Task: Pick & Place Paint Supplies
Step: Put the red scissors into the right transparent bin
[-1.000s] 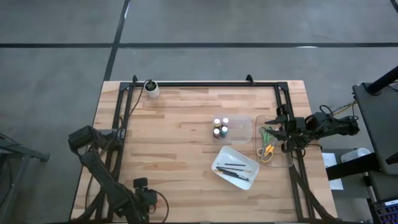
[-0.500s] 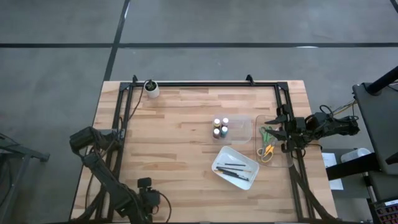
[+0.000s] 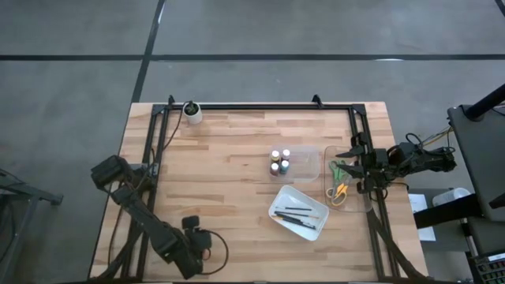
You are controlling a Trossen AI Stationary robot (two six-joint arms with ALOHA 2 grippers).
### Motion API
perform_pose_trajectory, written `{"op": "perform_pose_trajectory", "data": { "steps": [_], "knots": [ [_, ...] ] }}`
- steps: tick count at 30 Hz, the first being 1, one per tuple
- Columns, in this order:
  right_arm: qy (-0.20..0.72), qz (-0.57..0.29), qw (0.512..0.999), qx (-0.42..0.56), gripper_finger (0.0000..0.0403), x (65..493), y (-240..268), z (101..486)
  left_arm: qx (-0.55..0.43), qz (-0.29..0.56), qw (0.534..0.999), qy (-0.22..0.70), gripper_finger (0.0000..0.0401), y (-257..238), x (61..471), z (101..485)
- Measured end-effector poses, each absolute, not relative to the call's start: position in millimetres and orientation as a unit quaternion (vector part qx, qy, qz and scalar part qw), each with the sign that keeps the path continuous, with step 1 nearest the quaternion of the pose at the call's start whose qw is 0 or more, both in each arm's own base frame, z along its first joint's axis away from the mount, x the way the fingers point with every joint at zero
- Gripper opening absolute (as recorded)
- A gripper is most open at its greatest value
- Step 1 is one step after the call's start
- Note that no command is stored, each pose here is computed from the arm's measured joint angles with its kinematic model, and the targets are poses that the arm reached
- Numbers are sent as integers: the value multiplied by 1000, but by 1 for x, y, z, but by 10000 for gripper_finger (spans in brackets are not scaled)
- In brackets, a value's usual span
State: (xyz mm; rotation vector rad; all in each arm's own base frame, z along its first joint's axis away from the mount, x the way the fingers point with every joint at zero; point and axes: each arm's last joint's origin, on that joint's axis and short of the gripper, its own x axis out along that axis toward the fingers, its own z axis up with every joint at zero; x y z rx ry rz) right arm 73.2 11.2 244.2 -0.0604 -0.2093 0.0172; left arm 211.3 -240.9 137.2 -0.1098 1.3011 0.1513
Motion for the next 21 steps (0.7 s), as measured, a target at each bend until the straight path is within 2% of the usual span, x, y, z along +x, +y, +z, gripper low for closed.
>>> {"op": "perform_pose_trajectory", "data": {
  "steps": [6,21],
  "knots": [
    [-105,8,994,-30,139,73,11,244,-15,69,802,594,187,-232,220,139],
    [-105,8,994,-29,139,73,11,244,-19,170,829,533,187,-188,258,145]
  ]
}}
